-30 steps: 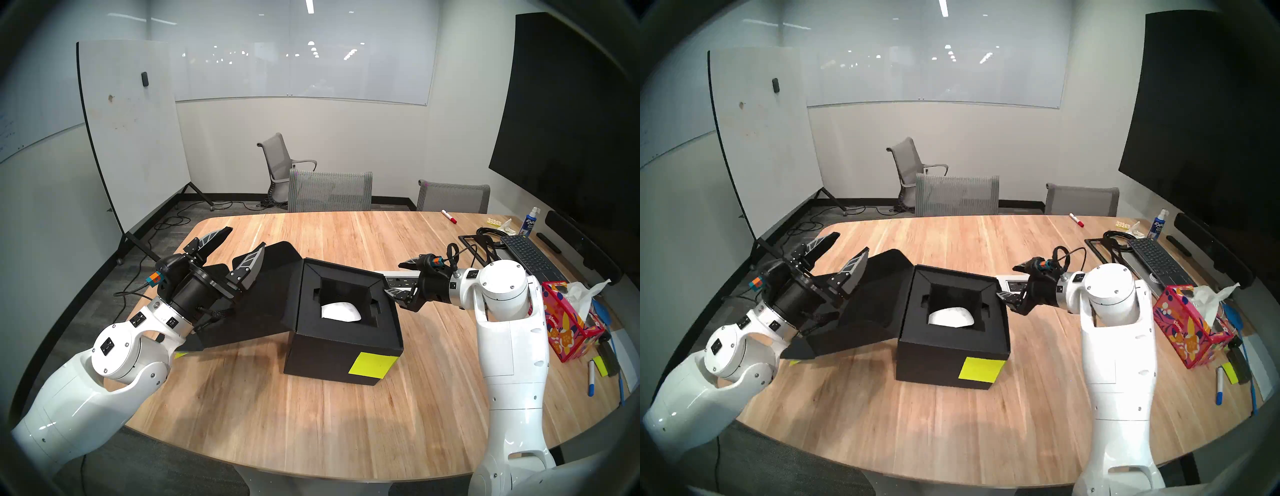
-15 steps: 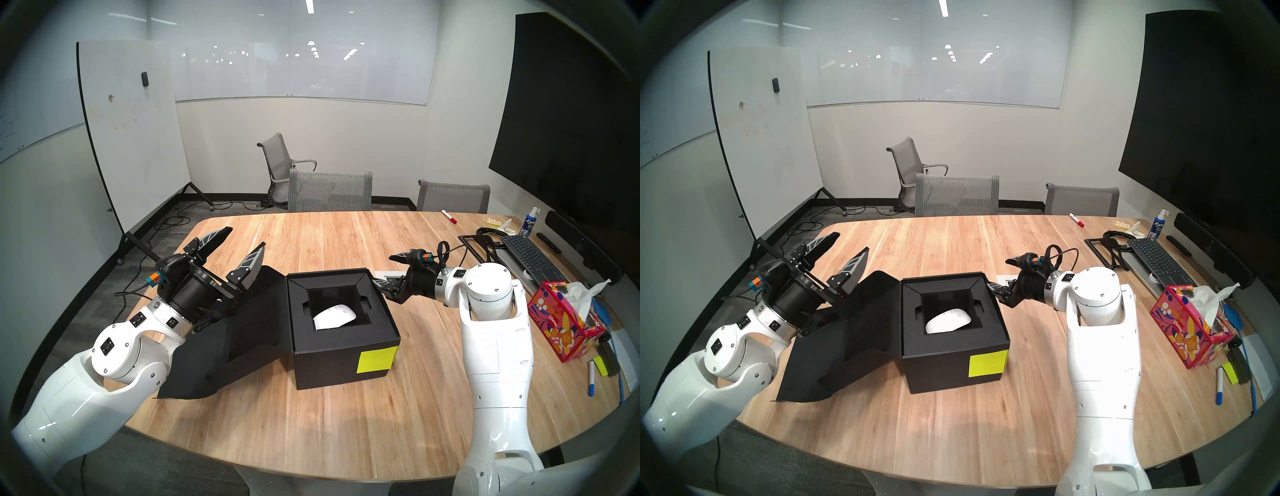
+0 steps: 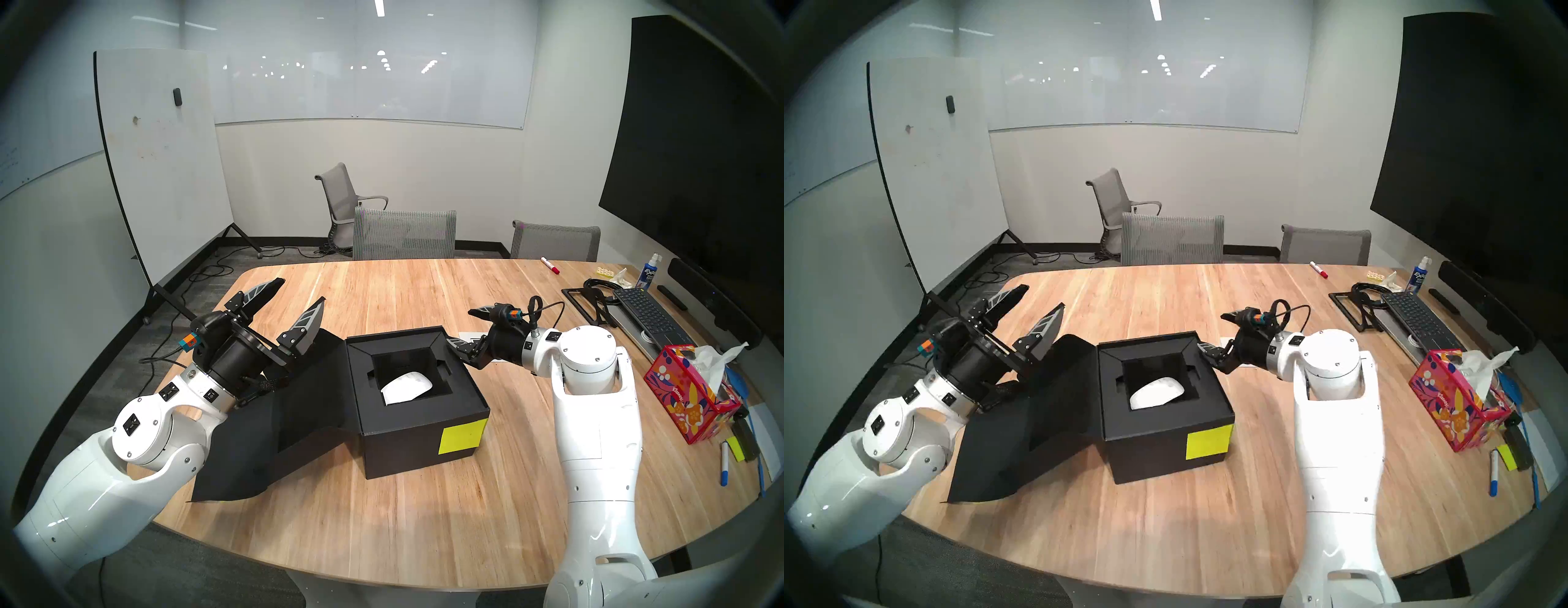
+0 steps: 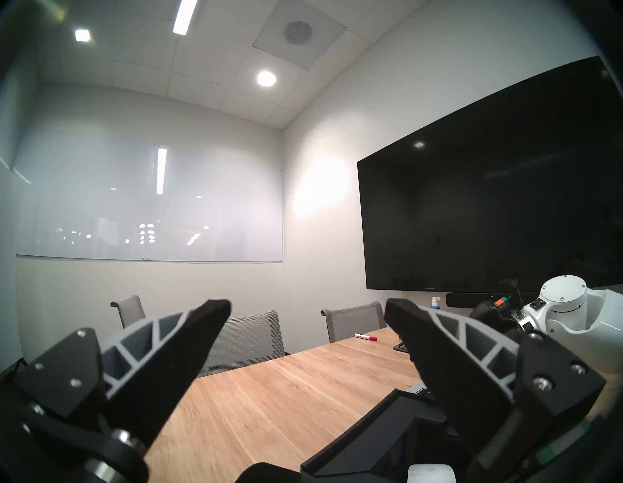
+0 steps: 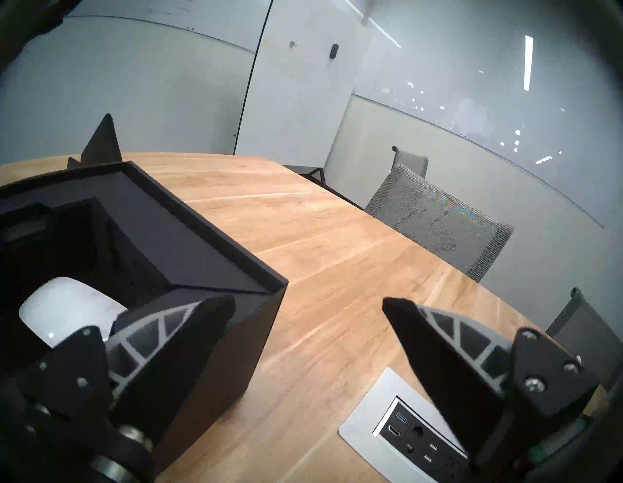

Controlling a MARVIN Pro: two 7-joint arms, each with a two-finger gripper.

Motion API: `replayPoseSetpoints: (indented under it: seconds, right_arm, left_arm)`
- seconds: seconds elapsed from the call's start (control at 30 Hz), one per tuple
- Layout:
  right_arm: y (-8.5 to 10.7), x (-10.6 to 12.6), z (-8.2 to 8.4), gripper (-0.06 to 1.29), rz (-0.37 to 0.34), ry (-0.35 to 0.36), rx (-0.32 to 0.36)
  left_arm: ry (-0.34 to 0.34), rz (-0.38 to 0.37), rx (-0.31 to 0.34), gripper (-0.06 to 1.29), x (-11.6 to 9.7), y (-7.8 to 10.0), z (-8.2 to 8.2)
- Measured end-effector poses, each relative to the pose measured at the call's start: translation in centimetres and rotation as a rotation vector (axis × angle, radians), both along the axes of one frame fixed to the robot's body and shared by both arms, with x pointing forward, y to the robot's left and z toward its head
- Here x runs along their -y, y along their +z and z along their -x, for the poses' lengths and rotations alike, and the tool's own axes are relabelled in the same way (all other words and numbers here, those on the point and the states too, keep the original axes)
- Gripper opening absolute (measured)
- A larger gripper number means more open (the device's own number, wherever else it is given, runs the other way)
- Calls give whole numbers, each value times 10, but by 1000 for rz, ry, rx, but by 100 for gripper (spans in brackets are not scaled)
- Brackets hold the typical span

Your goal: Open the box and place the mouse inside

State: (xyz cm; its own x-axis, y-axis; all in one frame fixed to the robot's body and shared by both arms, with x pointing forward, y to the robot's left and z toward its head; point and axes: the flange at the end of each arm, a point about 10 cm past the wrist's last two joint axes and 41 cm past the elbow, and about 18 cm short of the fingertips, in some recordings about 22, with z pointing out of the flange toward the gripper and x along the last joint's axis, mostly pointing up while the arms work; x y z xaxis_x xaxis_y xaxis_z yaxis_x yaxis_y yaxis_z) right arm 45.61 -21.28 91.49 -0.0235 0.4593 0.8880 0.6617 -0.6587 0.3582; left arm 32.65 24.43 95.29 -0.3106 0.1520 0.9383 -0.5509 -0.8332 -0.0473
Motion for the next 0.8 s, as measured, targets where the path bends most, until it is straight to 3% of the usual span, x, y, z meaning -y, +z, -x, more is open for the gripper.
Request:
replayPoseSetpoints:
  seconds: [0.27,0.57,0.8]
  right_arm:
    - [30,-4,2,119,-23,-8,58]
    - [57,24,13,119,-71,-81,119]
    - [62,39,31,119,-129,-122,153]
  left_arm:
    - [0,0,0,125,0,0,0]
    - [0,0,0,125,0,0,0]
    - [0,0,0,125,0,0,0]
